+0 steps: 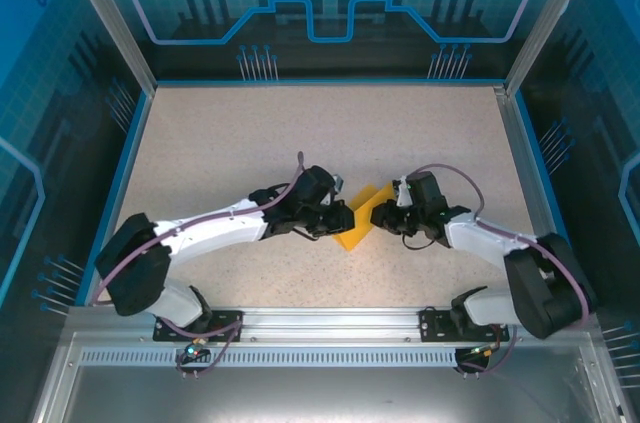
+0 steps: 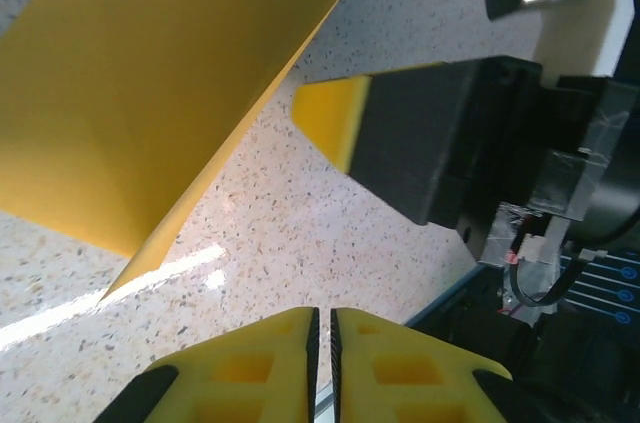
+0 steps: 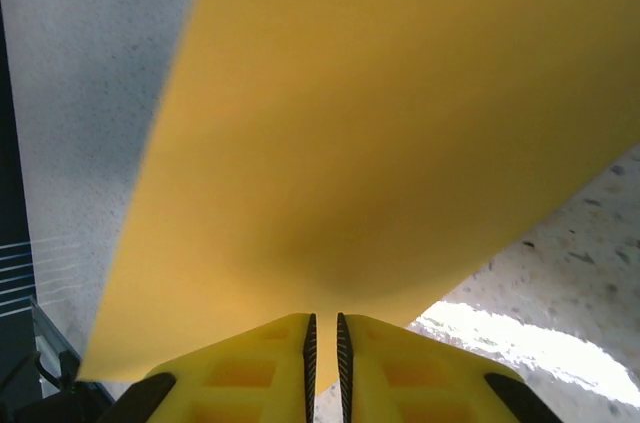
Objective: Fold a paper plane with a square sheet of paper (pick it up from the middle)
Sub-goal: First fold in half a square sheet of paper at the center of the table.
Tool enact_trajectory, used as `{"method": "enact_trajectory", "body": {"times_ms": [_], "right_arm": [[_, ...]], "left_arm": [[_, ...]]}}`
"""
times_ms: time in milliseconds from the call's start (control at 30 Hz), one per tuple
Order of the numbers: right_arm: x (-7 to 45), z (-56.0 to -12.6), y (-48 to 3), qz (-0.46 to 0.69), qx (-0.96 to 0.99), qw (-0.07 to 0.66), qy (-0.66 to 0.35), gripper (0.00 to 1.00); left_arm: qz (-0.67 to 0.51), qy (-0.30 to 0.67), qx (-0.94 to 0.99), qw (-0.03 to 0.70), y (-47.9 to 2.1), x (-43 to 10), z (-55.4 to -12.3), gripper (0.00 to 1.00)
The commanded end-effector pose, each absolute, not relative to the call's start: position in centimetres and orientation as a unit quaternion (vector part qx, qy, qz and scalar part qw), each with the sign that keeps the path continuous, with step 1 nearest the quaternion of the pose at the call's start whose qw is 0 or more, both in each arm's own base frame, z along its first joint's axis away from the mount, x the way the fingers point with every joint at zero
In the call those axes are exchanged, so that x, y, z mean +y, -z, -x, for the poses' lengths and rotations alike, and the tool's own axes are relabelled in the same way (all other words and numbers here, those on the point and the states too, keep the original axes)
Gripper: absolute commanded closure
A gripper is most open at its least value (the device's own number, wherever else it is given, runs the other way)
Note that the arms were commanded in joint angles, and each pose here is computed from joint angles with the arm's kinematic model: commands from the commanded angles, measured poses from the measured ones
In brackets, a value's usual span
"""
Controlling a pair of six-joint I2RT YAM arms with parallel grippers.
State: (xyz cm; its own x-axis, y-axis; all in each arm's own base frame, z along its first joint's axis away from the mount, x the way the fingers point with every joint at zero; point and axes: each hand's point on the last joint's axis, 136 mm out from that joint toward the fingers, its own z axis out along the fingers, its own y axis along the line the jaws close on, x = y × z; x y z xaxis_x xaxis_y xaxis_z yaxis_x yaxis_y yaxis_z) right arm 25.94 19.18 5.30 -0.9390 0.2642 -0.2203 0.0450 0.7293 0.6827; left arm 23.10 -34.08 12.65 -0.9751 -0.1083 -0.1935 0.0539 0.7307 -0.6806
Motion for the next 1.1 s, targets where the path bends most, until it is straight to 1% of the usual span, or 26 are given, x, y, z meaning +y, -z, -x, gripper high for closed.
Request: {"method": "enact_trajectory", "body": {"times_ms": [0,100,200,333,633,900,1067], "right_arm": [[21.9,-27.2,-6.2,-0.053,0.904,0.153,-0.395,0.85],[22.7,-27.3,-4.6,-0.054,0.909,0.129,-0.393,0.88],[22.4,-27.3,-3.5,-0.062,0.914,0.123,-0.382,0.88],[22.0,-27.1,-2.6,-0.067,0.919,0.114,-0.371,0.89],[21.5,-26.6,-1.7,-0.068,0.923,0.102,-0.364,0.9],[21.3,-26.3,-2.1,-0.064,0.921,0.107,-0.37,0.92],[21.0,-25.3,-2.2,-0.06,0.922,0.103,-0.369,0.92]], "left_arm": [[0.005,0.342,0.936,0.088,-11.1,-35.1,-23.0,0.87],[0.005,0.317,0.946,0.075,-9.2,-35.1,-23.0,0.88],[0.008,0.284,0.956,0.071,-7.4,-34.8,-23.4,0.88],[0.011,0.271,0.96,0.062,-5.4,-35.2,-23.9,0.9],[0.015,0.26,0.963,0.074,-3.4,-35.7,-25.0,0.93],[0.026,0.227,0.972,0.051,-1.3,-34.5,-24.3,0.95],[0.035,0.213,0.976,0.044,-0.6,-33.9,-24.0,0.95]]}}
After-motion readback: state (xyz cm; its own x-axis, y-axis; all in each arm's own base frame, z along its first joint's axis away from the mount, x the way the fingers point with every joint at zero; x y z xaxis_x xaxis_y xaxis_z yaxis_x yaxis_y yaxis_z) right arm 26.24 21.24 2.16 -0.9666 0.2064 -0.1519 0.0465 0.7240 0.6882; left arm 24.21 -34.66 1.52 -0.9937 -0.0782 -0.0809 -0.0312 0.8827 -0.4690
